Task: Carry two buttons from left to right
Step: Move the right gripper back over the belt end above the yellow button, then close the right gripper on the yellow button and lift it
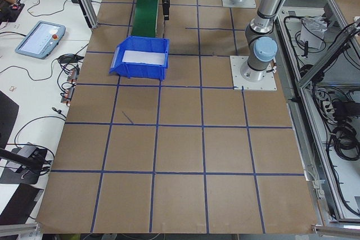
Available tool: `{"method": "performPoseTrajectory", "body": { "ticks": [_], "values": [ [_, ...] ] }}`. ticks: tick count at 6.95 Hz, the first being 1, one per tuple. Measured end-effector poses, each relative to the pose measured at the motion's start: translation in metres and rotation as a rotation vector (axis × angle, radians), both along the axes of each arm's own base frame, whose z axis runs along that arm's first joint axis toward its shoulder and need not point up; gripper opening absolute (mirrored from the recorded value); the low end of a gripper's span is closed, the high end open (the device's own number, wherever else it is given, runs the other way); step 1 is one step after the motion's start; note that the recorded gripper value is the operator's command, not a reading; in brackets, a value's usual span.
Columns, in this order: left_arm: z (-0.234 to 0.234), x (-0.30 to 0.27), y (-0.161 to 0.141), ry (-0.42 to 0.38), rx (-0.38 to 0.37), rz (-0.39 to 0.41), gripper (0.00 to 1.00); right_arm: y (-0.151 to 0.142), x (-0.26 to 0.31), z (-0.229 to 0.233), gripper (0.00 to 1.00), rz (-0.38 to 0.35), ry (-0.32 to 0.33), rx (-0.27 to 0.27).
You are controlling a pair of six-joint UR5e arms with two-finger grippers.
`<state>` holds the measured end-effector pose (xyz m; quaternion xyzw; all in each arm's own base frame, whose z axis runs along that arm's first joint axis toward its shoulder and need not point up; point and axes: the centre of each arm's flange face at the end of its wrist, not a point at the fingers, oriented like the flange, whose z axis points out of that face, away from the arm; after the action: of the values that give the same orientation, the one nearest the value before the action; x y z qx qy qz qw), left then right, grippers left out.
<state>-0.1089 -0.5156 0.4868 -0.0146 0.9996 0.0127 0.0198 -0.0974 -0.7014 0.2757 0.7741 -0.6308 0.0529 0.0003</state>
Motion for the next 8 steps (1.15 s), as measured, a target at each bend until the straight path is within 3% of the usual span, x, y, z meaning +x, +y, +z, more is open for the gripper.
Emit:
{"method": "performPoseTrajectory", "body": {
  "ticks": [6, 7, 8],
  "values": [
    [0.000, 0.000, 0.000, 0.000, 0.000, 0.000, 1.00, 0.004, 0.021, -0.009, 0.97, -0.022, 0.012, 0.063],
    [-0.001, 0.000, 0.000, 0.000, 0.000, 0.000, 1.00, 0.004, 0.022, -0.010, 0.81, -0.022, 0.012, 0.064],
    [-0.001, 0.000, 0.000, 0.001, 0.000, 0.000, 1.00, 0.003, 0.022, -0.011, 0.45, -0.021, 0.013, 0.064]
  ]
}}
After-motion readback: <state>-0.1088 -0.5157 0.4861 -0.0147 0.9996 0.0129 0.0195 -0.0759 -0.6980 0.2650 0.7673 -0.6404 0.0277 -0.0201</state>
